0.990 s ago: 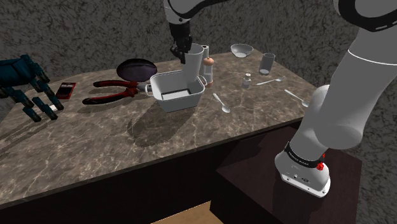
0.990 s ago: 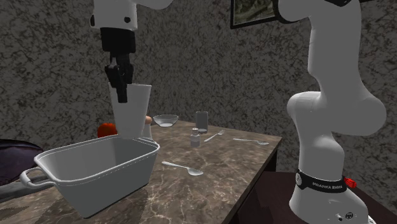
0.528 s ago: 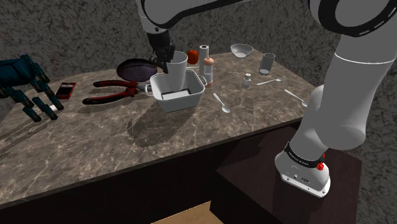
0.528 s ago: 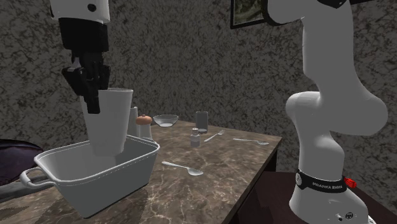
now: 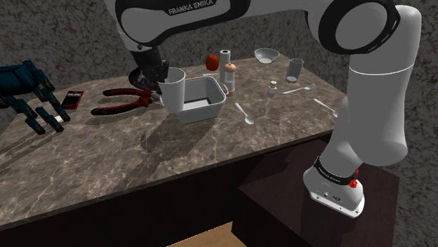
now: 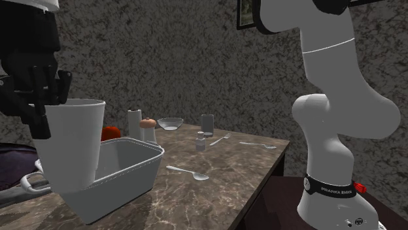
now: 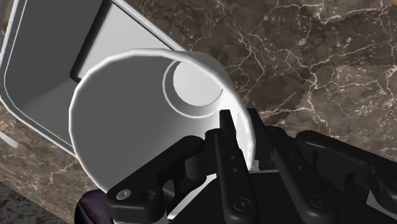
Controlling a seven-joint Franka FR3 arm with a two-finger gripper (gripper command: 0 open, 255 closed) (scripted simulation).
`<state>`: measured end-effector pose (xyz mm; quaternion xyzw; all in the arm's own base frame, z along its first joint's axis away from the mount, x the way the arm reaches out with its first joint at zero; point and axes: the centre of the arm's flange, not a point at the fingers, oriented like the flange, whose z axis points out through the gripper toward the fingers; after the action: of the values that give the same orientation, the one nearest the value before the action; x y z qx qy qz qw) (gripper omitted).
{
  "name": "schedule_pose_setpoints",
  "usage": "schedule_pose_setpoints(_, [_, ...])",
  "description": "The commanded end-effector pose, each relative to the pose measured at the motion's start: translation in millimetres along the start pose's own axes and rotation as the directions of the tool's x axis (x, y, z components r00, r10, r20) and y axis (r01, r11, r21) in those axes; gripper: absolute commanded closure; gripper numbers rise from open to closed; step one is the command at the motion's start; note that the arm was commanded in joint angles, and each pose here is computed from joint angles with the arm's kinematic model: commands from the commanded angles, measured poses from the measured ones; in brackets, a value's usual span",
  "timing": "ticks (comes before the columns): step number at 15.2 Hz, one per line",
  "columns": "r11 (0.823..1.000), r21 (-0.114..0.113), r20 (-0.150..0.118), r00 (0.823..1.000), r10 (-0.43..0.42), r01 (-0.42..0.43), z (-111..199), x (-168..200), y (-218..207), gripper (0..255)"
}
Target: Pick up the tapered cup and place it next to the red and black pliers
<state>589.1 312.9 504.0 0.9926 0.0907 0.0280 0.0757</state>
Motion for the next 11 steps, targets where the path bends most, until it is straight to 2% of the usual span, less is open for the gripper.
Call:
schedule_pose_setpoints(1, [1.000,0.001,-0.001,1.000,0.001,-0.001,2,7,-25,255])
schedule_pose_setpoints(3, [1.000,0.001,-0.001,1.000,0.001,-0.001,3,15,-51,255])
schedule_pose_setpoints(11, [1.000,0.001,-0.001,1.000,0.001,-0.001,44,13,-58,255])
